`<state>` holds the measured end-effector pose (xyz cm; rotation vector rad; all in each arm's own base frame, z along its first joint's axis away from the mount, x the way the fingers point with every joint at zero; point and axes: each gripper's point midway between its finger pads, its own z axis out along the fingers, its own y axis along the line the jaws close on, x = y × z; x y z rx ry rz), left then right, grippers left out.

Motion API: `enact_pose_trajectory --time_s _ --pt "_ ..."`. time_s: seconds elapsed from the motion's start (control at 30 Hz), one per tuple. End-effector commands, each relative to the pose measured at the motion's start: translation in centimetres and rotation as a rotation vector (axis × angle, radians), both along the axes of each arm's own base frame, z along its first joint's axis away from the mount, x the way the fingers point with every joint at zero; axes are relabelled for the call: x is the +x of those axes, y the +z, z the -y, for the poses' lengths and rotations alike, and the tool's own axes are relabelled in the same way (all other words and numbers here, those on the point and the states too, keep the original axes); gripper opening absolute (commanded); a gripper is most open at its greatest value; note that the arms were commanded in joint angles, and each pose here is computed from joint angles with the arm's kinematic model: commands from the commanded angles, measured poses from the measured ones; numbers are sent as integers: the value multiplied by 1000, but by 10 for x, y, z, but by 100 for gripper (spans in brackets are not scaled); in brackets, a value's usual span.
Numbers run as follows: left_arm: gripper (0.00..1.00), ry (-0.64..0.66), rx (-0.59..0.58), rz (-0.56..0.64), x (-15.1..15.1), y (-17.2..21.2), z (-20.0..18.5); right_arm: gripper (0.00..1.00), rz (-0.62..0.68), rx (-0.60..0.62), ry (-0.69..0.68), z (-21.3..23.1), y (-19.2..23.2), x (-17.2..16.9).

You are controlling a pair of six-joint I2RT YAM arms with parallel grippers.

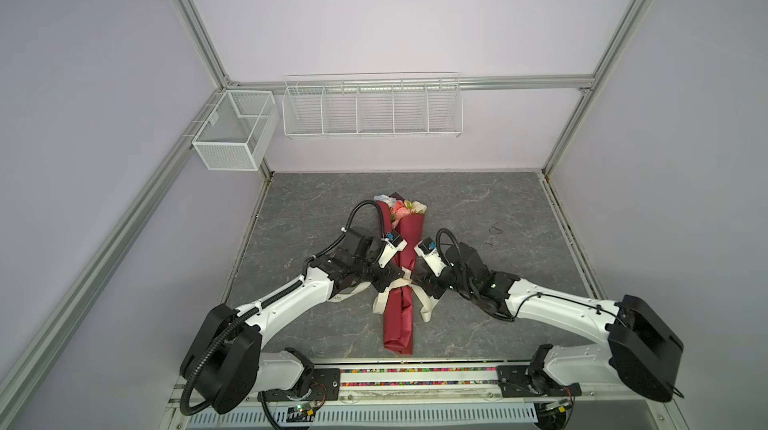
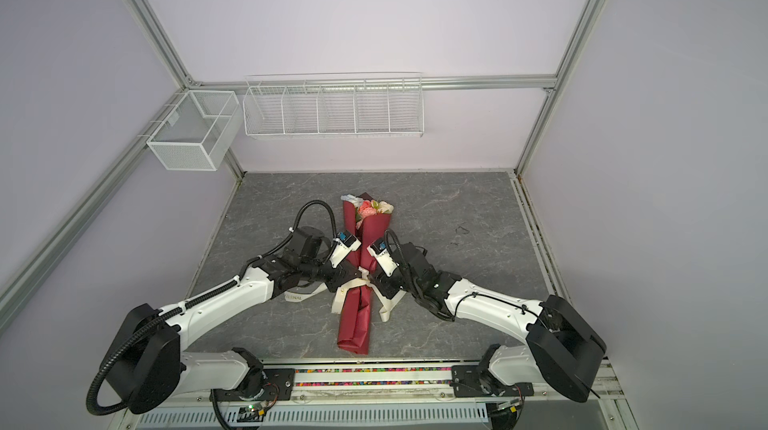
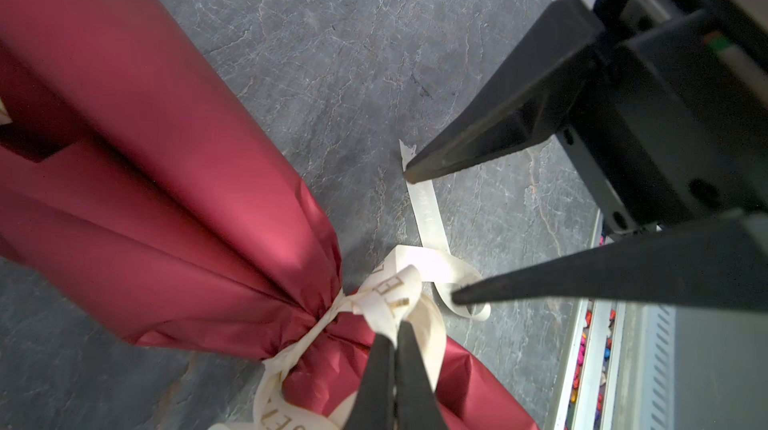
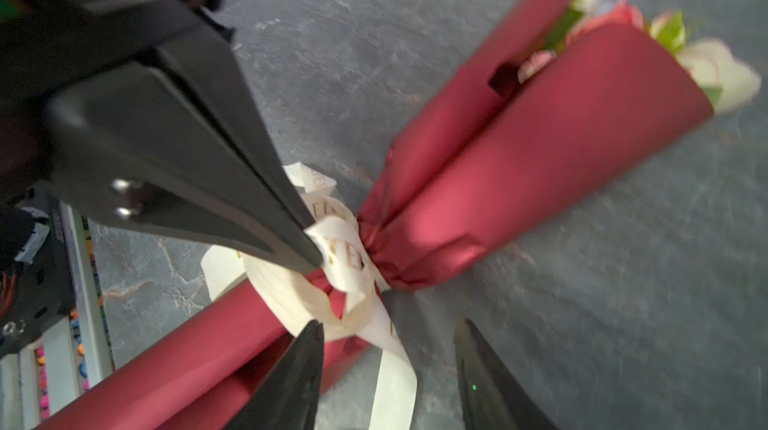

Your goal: Tie the bouquet of fake flowers

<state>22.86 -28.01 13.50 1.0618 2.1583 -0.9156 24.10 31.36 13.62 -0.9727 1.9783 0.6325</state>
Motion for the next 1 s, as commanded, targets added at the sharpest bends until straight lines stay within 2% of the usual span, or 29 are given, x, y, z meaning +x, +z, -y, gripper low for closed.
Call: enact_pose_trajectory --time_s 0.0,0.17,0.33,0.57,0.63,0.73,0.87,0.9,0.97 --pt "0 -10 -39 -12 -1 7 4 53 221 -7 148 -11 9 5" --pt "0 -17 -46 -17 -1 7 6 52 212 -30 210 -19 1 10" --pt "0 -26 -39 -12 -3 7 5 50 156 31 307 -29 -2 3" --pt "0 -23 -31 -16 -1 5 5 45 145 100 348 -36 3 -1" --pt "0 -24 -30 -22 -1 5 6 38 144 117 354 -36 6 -2" --pt "0 -24 -32 -22 0 6 6 19 118 107 336 -35 3 2" --pt "1 29 -18 -15 5 6 1 6 103 111 290 -29 3 8" --pt "5 34 -21 -11 5 8 0 6 104 112 267 -27 4 11" --pt "21 47 -29 -12 3 10 -2 6 104 115 231 -24 7 14"
